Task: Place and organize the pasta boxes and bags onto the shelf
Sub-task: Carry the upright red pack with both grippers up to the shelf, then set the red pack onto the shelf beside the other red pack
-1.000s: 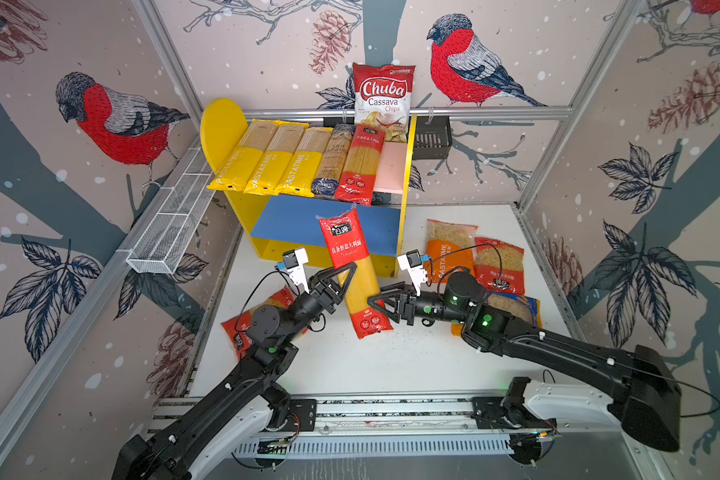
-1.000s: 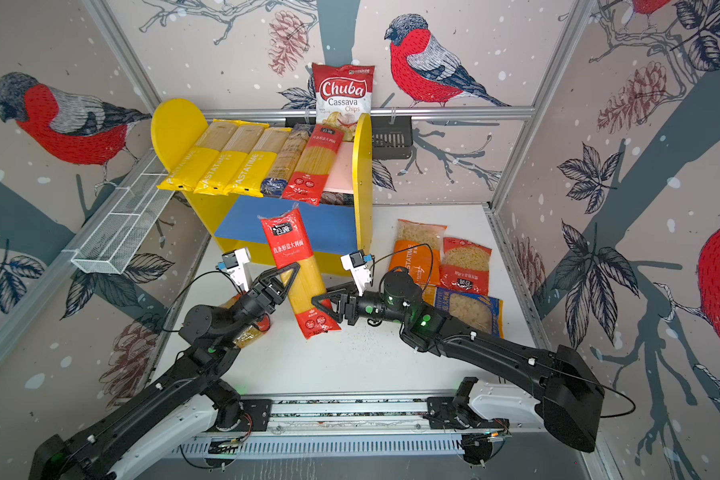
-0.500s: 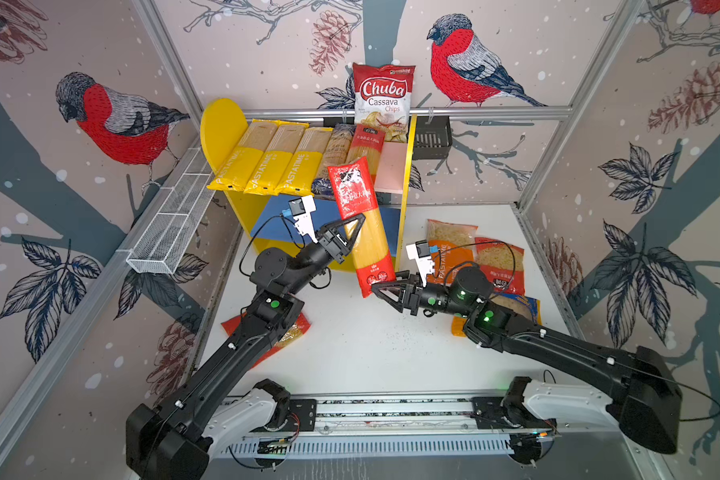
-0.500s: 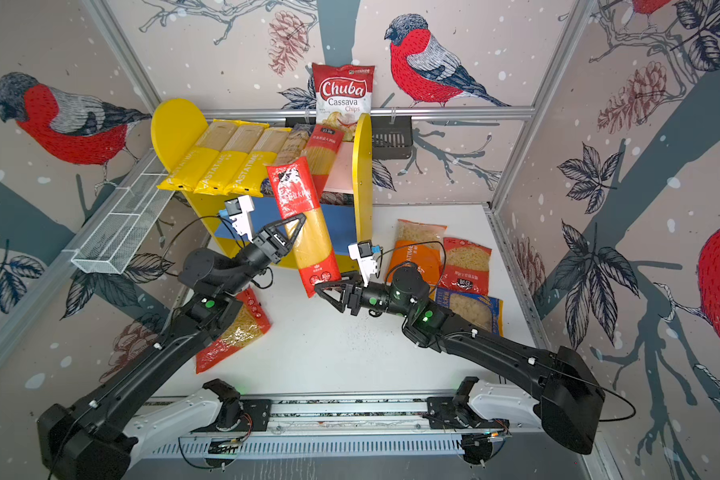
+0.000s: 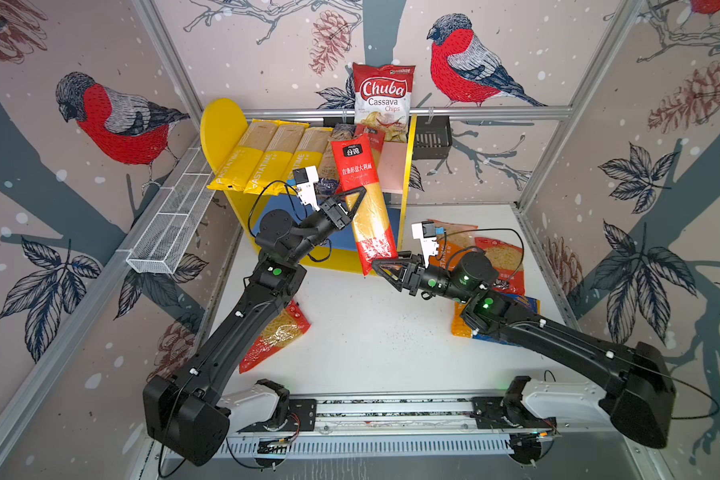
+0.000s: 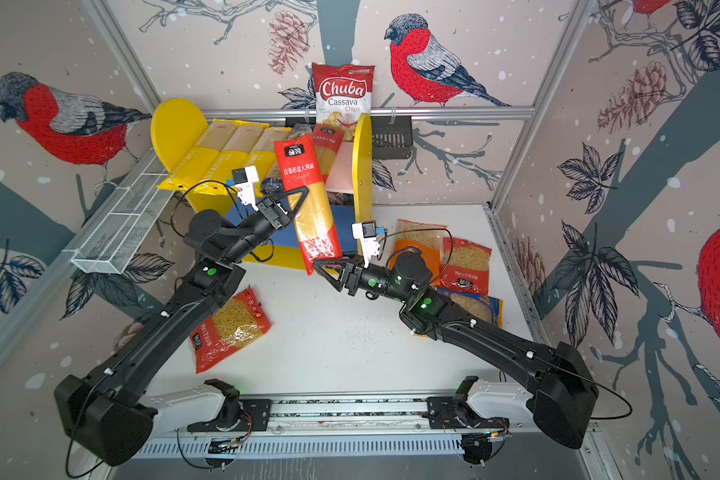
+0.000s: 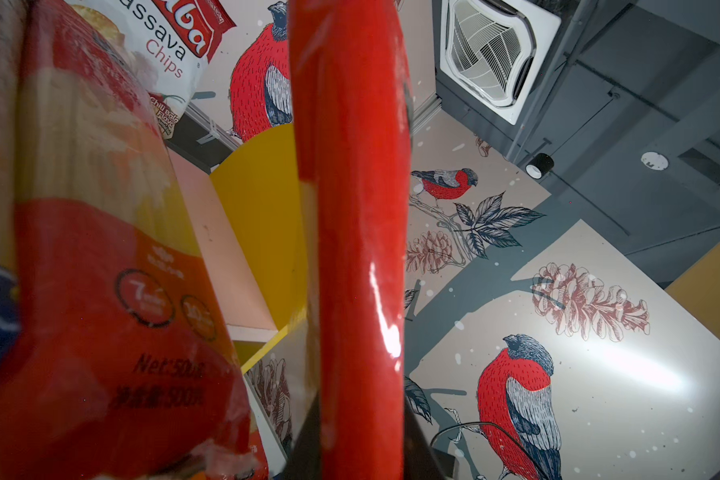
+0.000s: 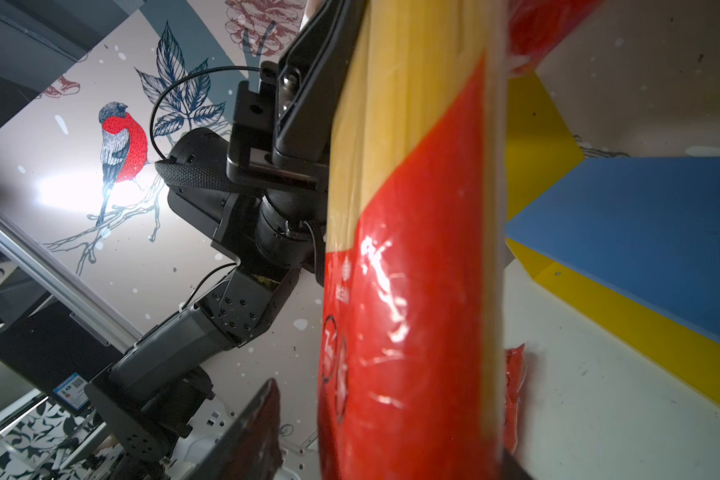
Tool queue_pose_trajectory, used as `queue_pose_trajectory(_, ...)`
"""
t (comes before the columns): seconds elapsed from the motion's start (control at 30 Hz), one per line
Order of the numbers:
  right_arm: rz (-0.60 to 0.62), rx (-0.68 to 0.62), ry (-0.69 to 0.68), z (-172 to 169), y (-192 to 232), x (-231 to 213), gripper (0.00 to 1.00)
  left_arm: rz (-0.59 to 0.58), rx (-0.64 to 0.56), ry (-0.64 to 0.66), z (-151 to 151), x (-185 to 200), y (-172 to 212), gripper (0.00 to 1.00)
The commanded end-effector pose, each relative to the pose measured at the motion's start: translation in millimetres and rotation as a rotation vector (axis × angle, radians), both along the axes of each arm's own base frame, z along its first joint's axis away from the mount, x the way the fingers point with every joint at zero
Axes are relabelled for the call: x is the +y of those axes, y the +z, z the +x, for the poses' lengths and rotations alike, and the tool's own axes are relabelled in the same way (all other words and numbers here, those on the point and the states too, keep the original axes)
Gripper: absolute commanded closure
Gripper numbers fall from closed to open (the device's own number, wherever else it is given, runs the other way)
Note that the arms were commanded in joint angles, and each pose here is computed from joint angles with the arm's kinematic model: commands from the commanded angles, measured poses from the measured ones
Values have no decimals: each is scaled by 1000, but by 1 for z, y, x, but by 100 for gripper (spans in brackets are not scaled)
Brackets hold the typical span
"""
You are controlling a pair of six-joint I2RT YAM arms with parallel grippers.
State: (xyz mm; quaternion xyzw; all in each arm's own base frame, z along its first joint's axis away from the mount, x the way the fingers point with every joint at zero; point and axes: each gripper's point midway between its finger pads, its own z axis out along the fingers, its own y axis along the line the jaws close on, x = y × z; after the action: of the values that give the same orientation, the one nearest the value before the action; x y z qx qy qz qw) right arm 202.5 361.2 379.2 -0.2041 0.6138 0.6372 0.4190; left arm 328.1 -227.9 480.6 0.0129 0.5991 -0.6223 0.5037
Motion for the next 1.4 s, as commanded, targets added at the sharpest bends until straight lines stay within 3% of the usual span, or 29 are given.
queue_pose_trajectory(0.0, 53, -2, -96, 18, 12, -8, 39, -45, -81, -38, -11, 1, 28, 94)
queue_pose_trajectory(0.23, 121, -12, -74, 18, 29, -8, 44, -47, -59, -76, -3, -6, 28, 94)
queue_pose_trajectory(0.4, 158, -14, -62, 23, 45, -2, 67, -23, -52, -50, 9, -7, 28, 88)
queue_pose_trajectory(0.6, 286, 31, -105, 34, 79, -9, 81, 2, -63, -34, 22, -9, 38, 64)
queue_pose_trajectory(0.87, 384, 129, -240, 66, 109, -22, 90, 52, -60, 102, 33, 22, 35, 46)
queue_pose_trajectory(1.13, 318, 246, -368, 102, 120, -8, 100, 100, -81, 181, 16, 41, 26, 41)
queue_pose_trajectory(1.37, 248, 353, -521, 129, 119, -11, 100, 182, -69, 313, -6, 67, -7, 39)
